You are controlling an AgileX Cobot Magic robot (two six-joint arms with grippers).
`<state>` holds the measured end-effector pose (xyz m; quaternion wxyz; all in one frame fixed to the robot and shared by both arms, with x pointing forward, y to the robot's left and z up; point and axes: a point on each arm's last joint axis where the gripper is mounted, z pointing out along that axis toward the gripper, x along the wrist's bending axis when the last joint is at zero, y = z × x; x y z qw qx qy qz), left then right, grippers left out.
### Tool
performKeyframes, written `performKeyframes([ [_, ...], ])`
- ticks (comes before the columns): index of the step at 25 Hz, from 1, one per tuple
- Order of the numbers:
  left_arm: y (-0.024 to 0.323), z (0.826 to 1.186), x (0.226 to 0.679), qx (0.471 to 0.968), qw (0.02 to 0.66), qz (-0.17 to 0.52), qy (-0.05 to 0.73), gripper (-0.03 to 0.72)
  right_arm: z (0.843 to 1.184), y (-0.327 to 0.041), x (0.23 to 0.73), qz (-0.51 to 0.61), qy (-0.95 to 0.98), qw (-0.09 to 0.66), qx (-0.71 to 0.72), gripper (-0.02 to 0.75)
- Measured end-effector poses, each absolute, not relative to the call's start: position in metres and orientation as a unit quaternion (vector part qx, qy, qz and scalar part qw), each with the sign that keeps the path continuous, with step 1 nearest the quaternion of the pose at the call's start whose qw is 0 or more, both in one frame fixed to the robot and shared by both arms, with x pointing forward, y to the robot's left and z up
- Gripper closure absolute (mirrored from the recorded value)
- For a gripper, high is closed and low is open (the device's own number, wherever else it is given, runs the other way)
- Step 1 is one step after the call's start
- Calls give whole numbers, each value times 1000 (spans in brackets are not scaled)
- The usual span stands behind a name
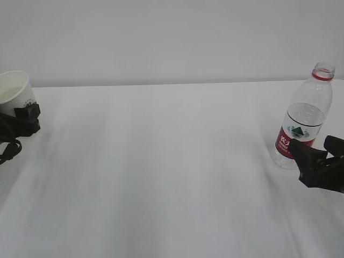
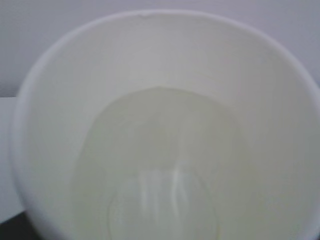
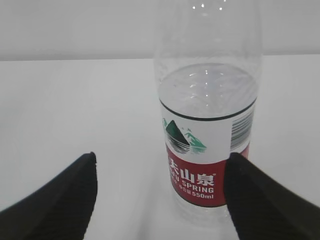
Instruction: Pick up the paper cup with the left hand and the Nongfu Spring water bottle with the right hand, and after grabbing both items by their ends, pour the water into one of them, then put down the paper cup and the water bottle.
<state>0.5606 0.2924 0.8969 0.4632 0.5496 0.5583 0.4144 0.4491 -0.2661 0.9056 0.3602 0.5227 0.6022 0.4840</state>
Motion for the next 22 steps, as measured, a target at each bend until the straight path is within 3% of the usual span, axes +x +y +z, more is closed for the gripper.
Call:
performKeyframes([
  [15, 294, 856, 560, 557, 441, 398, 580, 171, 906, -265, 449, 485, 605, 358, 520, 145],
  [22, 295, 853, 560, 552, 437, 400, 587, 171, 906, -265, 449, 485, 605, 358, 520, 145],
])
